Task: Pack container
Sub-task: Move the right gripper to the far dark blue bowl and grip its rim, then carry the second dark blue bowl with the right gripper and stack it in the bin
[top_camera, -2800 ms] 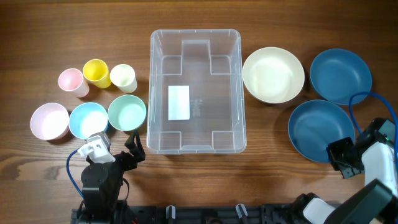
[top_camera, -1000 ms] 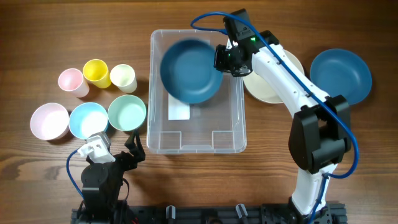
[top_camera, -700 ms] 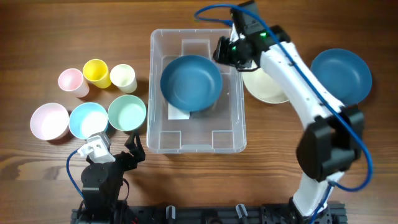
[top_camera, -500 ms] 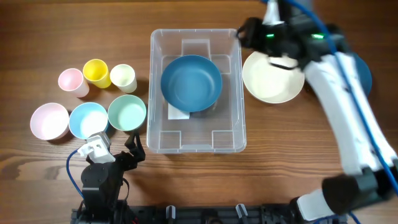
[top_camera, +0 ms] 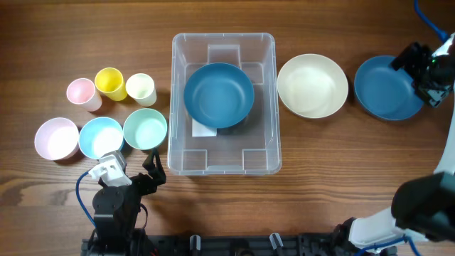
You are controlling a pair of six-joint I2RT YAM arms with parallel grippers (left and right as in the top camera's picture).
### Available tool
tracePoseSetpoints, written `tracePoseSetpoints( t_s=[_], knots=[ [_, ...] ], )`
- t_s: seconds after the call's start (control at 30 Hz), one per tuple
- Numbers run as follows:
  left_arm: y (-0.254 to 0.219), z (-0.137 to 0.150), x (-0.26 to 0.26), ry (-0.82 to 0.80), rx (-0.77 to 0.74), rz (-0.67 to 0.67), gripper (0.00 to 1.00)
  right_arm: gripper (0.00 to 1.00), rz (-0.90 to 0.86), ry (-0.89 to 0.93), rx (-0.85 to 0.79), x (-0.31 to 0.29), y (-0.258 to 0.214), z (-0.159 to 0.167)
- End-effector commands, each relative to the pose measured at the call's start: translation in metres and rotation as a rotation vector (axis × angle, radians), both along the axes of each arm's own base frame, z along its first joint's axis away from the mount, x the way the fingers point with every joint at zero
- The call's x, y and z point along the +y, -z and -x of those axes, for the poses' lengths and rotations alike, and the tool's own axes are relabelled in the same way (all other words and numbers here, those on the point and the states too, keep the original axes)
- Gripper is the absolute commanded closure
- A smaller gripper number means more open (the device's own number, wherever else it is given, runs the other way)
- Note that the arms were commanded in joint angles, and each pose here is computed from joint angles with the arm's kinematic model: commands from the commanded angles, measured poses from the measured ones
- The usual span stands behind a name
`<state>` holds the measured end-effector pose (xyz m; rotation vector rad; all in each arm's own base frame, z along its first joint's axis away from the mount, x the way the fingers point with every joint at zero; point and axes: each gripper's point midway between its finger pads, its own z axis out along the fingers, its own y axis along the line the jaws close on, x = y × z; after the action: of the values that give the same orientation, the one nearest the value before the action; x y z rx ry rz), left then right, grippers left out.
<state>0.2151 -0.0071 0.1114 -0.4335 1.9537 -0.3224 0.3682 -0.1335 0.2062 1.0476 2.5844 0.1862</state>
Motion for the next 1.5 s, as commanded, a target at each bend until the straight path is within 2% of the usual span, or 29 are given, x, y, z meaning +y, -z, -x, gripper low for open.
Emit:
tracePoseSetpoints(
  t_s=[0.0, 0.1, 0.23, 0.33, 0.53, 0.6, 0.7, 0.73, 0.83, 0.87, 0.97, 1.03, 1.13, 1.23, 1.33, 1.4, 1.43, 1.47],
  knots=[
    [0.000, 0.000, -0.002, 0.013, -0.008, 0.002, 0.00, 0.12, -0.050, 0.026, 0.148, -0.018, 0.054, 0.006],
    [0.000, 0.000, -0.002, 0.013, -0.008, 0.002, 0.00, 0.19, -0.122, 0.078, 0.282, -0.034, 0.100, 0.019],
    [0.000, 0.000, -0.002, 0.013, -0.008, 0.002, 0.00, 0.22, -0.185, 0.134, 0.370, -0.051, 0.138, 0.037],
    [0.000, 0.000, -0.002, 0.013, -0.008, 0.002, 0.00, 0.21, -0.193, 0.171, 0.357, -0.065, 0.157, 0.045],
    [0.000, 0.000, -0.002, 0.013, -0.008, 0.002, 0.00, 0.21, -0.233, 0.178, 0.259, -0.068, 0.184, 0.037],
    [0.000, 0.000, -0.002, 0.013, -0.008, 0.002, 0.00, 0.32, -0.240, 0.192, 0.225, -0.068, 0.188, 0.031],
    [0.000, 0.000, -0.002, 0.013, -0.008, 0.002, 0.00, 0.59, -0.241, 0.219, 0.220, -0.070, 0.189, 0.030],
    [0.000, 0.000, -0.002, 0.013, -0.008, 0.002, 0.00, 0.71, -0.240, 0.225, 0.221, -0.070, 0.189, 0.030],
    [0.000, 0.000, -0.002, 0.013, -0.008, 0.002, 0.00, 0.92, -0.245, 0.246, 0.232, -0.070, 0.190, 0.032],
    [0.000, 0.000, -0.002, 0.013, -0.008, 0.002, 0.00, 0.96, -0.242, 0.262, 0.245, -0.070, 0.190, 0.034],
    [0.000, 0.000, -0.002, 0.013, -0.008, 0.002, 0.00, 0.96, -0.240, 0.281, 0.263, -0.069, 0.185, 0.040],
    [0.000, 0.000, -0.002, 0.013, -0.008, 0.002, 0.00, 0.96, -0.227, 0.292, 0.233, -0.070, 0.168, 0.039],
    [0.000, 0.000, -0.002, 0.013, -0.008, 0.002, 0.00, 0.96, -0.170, 0.326, 0.107, -0.074, 0.114, 0.034],
    [0.000, 0.000, -0.002, 0.013, -0.008, 0.002, 0.00, 0.96, -0.146, 0.332, -0.106, -0.061, 0.035, 0.028],
    [0.000, 0.000, -0.002, 0.013, -0.008, 0.002, 0.00, 0.96, -0.165, 0.144, -0.374, 0.005, -0.060, 0.024],
    [0.000, 0.000, -0.002, 0.013, -0.008, 0.002, 0.00, 0.96, -0.135, -0.034, -0.459, 0.063, -0.097, 0.031],
    [0.000, 0.000, -0.002, 0.013, -0.008, 0.002, 0.00, 0.96, -0.119, -0.173, -0.489, 0.111, -0.113, 0.038],
    [0.000, 0.000, -0.002, 0.013, -0.008, 0.002, 0.00, 0.96, -0.113, -0.248, -0.489, 0.139, -0.116, 0.042]
  ],
)
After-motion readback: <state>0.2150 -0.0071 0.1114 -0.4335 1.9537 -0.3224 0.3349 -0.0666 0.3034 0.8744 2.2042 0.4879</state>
